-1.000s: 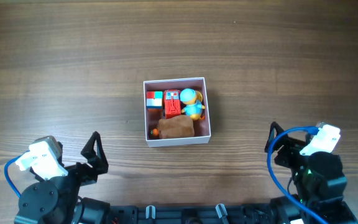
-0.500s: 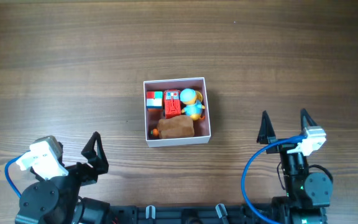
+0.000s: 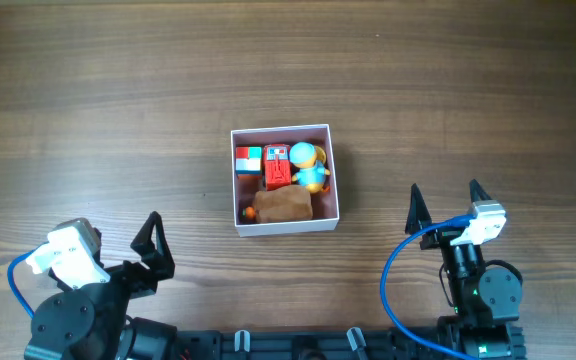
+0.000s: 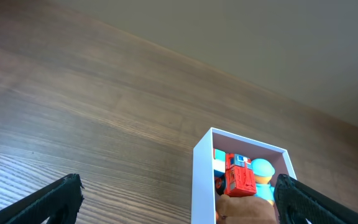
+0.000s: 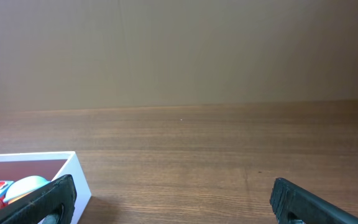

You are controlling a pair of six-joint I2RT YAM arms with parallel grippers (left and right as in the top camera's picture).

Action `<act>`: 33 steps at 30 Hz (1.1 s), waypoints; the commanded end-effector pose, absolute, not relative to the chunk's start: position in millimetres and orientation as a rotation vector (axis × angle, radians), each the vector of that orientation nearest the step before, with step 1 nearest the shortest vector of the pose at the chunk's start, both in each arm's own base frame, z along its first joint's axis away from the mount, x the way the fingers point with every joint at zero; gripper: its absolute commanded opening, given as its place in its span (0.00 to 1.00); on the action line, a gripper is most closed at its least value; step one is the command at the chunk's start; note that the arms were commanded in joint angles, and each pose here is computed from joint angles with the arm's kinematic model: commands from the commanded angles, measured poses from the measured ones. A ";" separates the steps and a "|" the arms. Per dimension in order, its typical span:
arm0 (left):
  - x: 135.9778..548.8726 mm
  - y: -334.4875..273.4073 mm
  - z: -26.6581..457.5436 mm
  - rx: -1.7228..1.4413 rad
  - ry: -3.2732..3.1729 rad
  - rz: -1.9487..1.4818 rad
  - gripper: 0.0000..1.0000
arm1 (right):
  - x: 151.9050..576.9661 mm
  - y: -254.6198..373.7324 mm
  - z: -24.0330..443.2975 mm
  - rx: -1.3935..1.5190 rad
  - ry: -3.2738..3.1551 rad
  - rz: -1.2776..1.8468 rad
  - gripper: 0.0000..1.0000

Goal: Pack container

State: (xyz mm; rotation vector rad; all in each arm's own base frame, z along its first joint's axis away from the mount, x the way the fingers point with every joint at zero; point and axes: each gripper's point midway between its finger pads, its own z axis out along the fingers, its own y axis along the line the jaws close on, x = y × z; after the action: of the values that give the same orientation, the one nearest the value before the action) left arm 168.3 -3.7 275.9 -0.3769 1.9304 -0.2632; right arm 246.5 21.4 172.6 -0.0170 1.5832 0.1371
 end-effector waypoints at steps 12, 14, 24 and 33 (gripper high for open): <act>156.9 7.9 246.0 -0.484 2.029 -0.214 1.00 | 246.0 23.4 174.3 -0.039 1.575 0.137 1.00; 156.6 8.8 232.5 -0.452 2.048 -0.189 1.00 | 246.0 23.4 174.3 -0.039 1.575 0.137 1.00; 210.4 3.8 215.3 -0.299 1.703 -0.227 1.00 | 246.0 23.4 174.3 -0.039 1.575 0.137 1.00; 244.0 4.1 205.5 -0.220 1.455 -0.213 1.00 | 246.0 23.4 174.3 -0.039 1.575 0.137 1.00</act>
State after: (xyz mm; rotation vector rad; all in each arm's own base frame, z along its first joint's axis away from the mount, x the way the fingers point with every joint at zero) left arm 238.1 5.4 232.6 -0.2495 1.4165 -0.2367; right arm 246.3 22.5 172.6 -0.0224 1.5829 0.1420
